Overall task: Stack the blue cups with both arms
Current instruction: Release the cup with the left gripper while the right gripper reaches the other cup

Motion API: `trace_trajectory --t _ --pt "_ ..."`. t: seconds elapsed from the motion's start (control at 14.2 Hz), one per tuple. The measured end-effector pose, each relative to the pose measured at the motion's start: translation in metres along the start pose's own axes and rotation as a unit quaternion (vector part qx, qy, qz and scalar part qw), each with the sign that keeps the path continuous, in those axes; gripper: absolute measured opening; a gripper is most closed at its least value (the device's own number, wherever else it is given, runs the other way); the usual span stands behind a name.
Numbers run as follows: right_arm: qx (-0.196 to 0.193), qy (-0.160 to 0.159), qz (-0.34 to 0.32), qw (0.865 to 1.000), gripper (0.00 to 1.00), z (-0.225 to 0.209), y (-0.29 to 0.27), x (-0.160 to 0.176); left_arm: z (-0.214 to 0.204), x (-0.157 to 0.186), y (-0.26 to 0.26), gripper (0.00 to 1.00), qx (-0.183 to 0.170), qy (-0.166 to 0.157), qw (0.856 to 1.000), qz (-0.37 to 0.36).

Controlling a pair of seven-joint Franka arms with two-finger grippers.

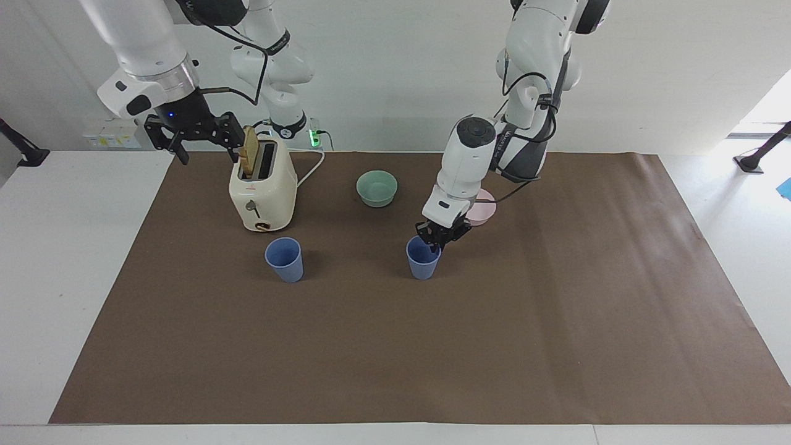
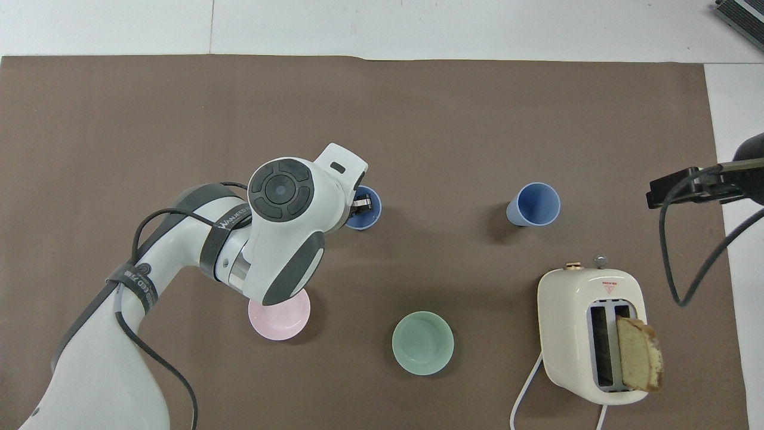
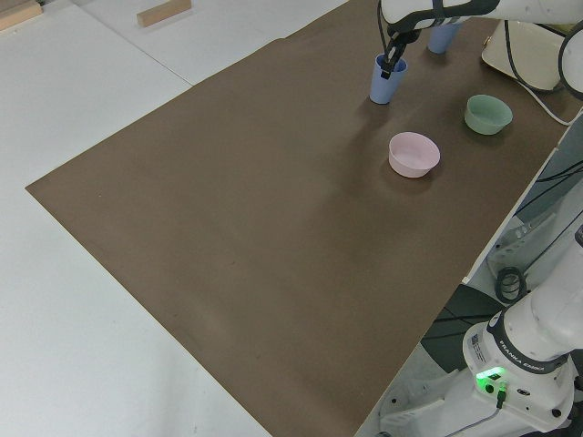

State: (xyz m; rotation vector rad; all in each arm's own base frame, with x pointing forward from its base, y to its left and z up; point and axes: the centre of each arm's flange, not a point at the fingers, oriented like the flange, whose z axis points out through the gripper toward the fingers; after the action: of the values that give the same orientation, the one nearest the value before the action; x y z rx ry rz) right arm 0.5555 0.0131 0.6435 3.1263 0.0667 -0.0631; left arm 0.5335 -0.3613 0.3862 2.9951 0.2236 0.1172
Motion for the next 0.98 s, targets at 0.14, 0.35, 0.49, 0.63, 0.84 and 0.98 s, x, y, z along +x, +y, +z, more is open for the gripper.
trace_trajectory --t 0.14,0.35,0.49,0.63,0.84,0.98 --pt "0.0 -0.002 0.001 1.0 1.0 0.002 0.001 0.0 0.0 0.001 -0.001 0.55 0.0 0.001 1.0 -0.001" --pt "-0.002 0.018 0.0 1.0 1.0 0.01 -0.001 0.002 -0.01 0.009 -0.006 0.89 -0.001 0.008 1.0 -0.008" --pt "-0.002 0.023 0.0 1.0 1.0 0.028 -0.001 0.005 -0.035 0.025 -0.019 0.99 0.001 0.018 1.0 -0.022" --pt "-0.002 0.027 0.0 1.0 1.0 0.048 -0.001 0.01 -0.075 0.046 -0.045 1.0 0.0 0.036 0.999 -0.028" --pt "-0.001 0.026 0.0 1.0 1.0 0.087 0.0 0.021 -0.134 0.067 -0.107 1.0 0.02 0.043 0.999 -0.002" --pt "0.002 0.019 -0.001 1.0 1.0 0.117 0.0 0.032 -0.157 0.073 -0.136 1.0 0.03 0.044 0.998 0.025"
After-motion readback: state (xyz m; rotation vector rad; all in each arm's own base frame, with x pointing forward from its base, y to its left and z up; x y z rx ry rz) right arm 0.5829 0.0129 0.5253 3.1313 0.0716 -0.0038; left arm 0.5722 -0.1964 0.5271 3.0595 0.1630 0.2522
